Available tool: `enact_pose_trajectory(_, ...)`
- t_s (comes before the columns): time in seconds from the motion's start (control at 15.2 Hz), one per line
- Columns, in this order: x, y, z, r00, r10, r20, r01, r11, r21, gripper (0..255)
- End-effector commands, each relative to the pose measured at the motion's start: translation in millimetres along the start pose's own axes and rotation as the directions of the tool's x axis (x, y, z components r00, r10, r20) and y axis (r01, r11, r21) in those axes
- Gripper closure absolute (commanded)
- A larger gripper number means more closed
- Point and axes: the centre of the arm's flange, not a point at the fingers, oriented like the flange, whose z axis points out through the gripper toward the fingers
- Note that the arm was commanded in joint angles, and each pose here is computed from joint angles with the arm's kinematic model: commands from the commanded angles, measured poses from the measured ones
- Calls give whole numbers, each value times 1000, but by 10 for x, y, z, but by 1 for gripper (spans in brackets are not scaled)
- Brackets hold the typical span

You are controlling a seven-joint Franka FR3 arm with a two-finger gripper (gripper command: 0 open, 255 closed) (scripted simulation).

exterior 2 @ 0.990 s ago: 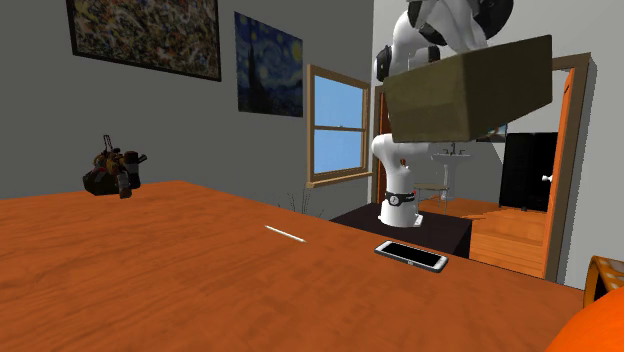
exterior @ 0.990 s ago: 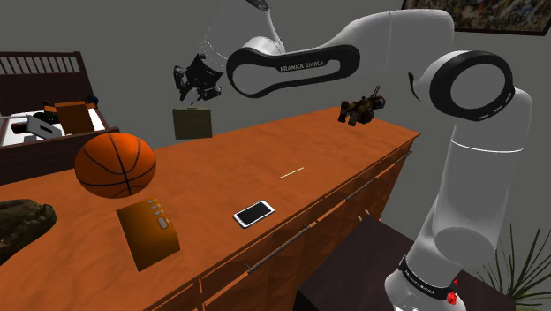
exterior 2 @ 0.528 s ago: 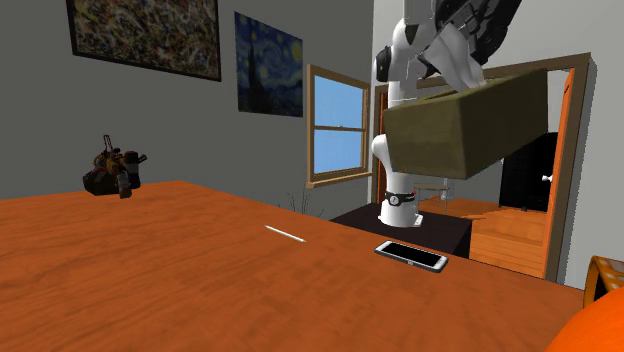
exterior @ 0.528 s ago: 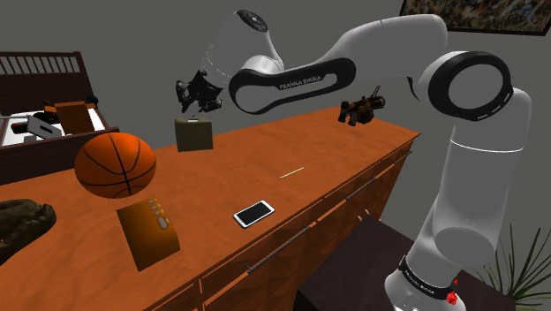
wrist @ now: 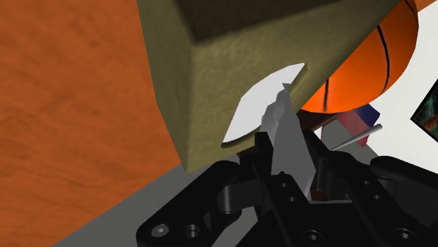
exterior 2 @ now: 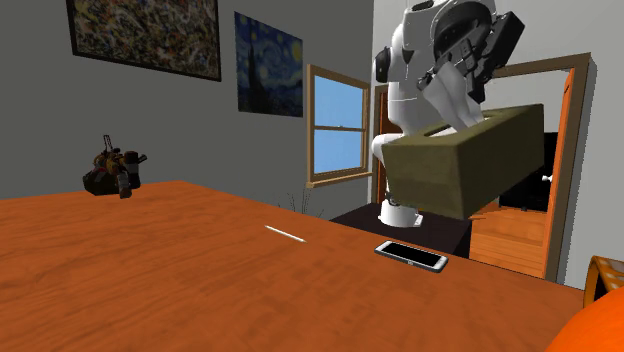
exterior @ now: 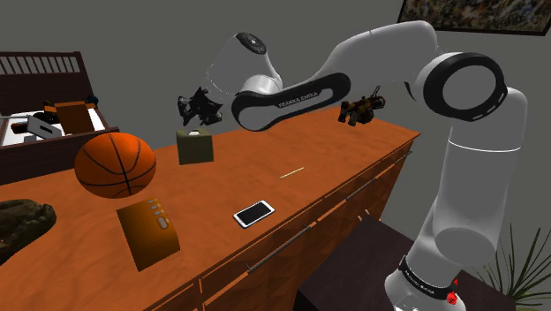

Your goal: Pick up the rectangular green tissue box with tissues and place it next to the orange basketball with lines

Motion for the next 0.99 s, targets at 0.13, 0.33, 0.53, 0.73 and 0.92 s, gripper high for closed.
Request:
enact_pose_trajectory(0.13,-108,99,160,1000,0,0,0,1000,1,255)
enact_pose_trajectory(0.33,-189,170,276,1000,0,0,0,1000,1,255)
enact_pose_trajectory(0.53,-270,242,391,1000,0,0,0,1000,1,255)
enact_pose_trajectory(0.73,-352,313,507,1000,0,0,0,1000,1,255)
enact_pose_trajectory(0.92,-433,385,623,1000,0,0,0,1000,1,255)
